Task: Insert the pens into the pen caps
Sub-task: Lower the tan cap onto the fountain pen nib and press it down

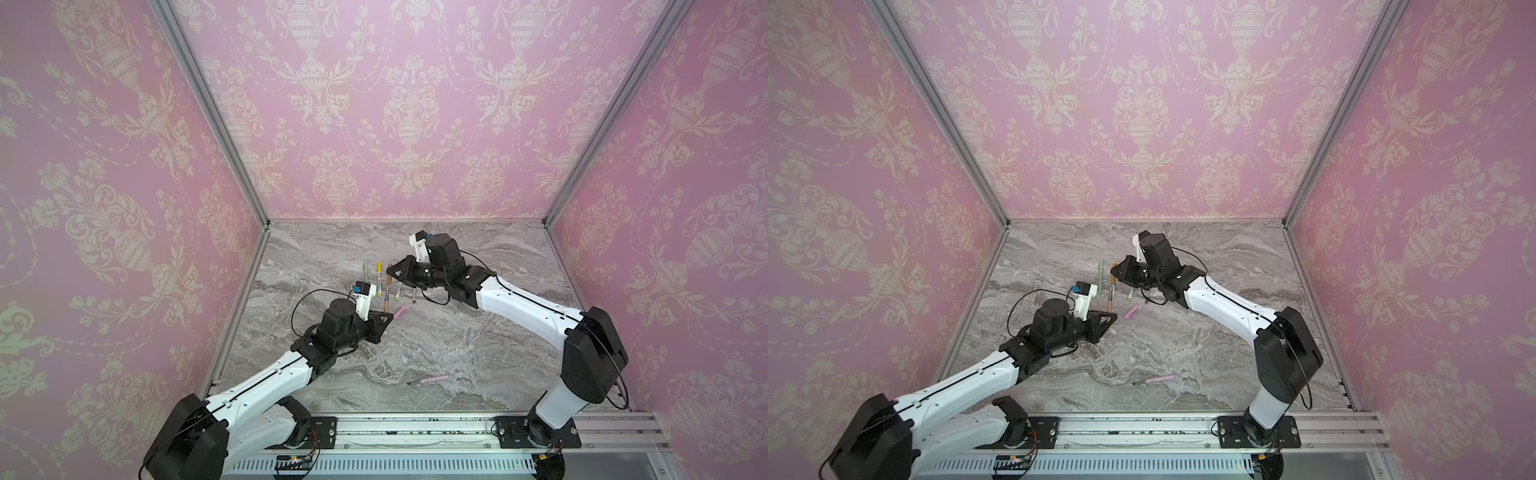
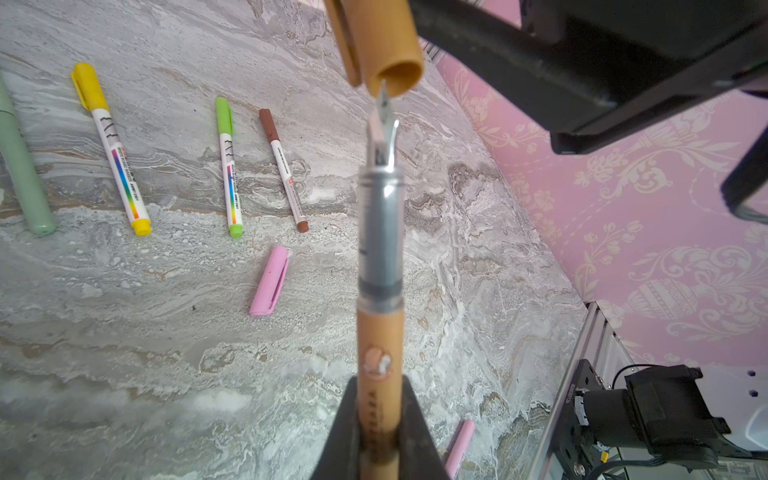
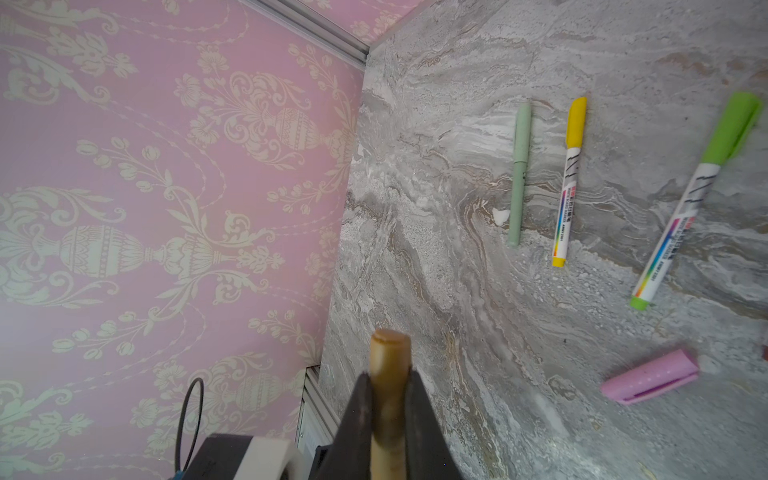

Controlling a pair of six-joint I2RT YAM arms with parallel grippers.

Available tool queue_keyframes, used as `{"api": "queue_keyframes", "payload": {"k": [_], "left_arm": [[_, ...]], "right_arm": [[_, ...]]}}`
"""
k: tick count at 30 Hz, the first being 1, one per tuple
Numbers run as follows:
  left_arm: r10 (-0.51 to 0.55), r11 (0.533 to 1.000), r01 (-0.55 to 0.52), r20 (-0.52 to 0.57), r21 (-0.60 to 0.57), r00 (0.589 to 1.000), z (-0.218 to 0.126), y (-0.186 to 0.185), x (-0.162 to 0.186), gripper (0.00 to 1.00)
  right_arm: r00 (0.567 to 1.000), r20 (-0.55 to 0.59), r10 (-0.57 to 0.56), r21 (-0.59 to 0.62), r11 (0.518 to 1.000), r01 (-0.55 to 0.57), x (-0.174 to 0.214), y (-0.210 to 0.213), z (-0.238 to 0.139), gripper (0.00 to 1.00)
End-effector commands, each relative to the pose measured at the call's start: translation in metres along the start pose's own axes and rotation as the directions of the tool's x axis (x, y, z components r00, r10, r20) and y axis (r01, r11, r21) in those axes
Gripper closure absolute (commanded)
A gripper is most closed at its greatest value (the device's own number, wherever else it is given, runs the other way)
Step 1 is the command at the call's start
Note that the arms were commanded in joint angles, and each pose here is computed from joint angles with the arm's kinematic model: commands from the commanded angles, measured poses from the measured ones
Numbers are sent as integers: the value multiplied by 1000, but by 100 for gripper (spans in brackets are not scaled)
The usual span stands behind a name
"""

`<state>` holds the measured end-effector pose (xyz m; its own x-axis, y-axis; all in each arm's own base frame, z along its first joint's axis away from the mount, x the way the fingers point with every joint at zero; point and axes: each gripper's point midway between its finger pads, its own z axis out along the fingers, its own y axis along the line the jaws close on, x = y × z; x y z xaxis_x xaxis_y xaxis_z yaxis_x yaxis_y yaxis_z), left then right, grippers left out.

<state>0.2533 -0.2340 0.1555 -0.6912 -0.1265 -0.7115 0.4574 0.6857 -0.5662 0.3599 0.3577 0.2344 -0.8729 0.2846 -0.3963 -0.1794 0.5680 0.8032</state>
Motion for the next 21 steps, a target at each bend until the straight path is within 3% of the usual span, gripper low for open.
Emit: {"api": "queue_keyframes", "payload": {"k": [1,21], "left_arm": [[36,999,-36,12,29,999,2,-12,-10,100],[32,999,-33,40,3,999,-3,-8,-12,100]], "right_arm": [[999,-13,-32,-31,999,32,1,14,1,100],[994,-41,-105,16,994,106,16,11,1,100]]}}
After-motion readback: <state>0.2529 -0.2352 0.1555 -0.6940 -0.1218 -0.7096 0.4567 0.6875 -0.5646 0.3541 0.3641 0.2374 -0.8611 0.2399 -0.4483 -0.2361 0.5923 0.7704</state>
